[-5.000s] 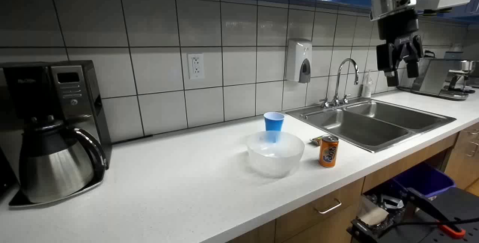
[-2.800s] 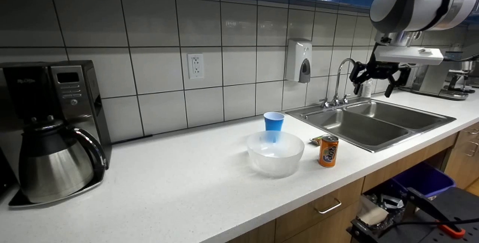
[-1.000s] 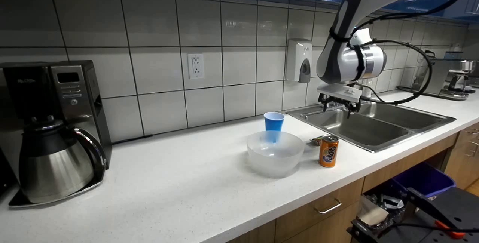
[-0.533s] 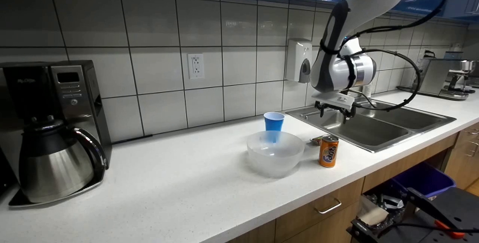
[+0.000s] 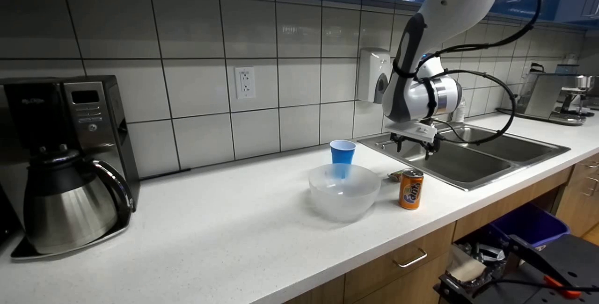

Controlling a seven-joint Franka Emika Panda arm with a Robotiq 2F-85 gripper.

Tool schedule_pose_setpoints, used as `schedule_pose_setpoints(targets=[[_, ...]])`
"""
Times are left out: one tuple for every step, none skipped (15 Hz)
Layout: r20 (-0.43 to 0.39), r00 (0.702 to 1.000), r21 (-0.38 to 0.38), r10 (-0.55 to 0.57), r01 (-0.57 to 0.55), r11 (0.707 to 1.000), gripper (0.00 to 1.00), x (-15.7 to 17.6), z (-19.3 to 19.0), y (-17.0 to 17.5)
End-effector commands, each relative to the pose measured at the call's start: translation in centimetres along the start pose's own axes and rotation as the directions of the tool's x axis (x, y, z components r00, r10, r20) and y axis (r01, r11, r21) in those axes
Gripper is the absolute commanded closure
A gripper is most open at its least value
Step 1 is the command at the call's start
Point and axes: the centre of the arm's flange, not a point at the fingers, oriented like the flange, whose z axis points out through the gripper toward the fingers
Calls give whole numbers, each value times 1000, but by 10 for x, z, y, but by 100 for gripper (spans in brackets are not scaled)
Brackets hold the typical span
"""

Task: Put the candy bar in the bowl

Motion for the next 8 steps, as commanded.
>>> schedule_pose_setpoints(targets=[[23,1000,-20,17,-17,1000,0,2,12,-18],[26,1000,-24,14,-13,1000,0,1,15,-20],[28,1000,-30,11,-10,999,0,0,18,-22],[33,999,-36,7,-6,999,0,0,21,-24],[38,999,-43,6,-4,999,0,0,24,-26],[43,999,-52,6,-3,999,0,-1,27,-28],[48,999,-59,5,-2,998,0,-1,30,-29],[52,999,-67,6,-2,998,0,0,33,-30]])
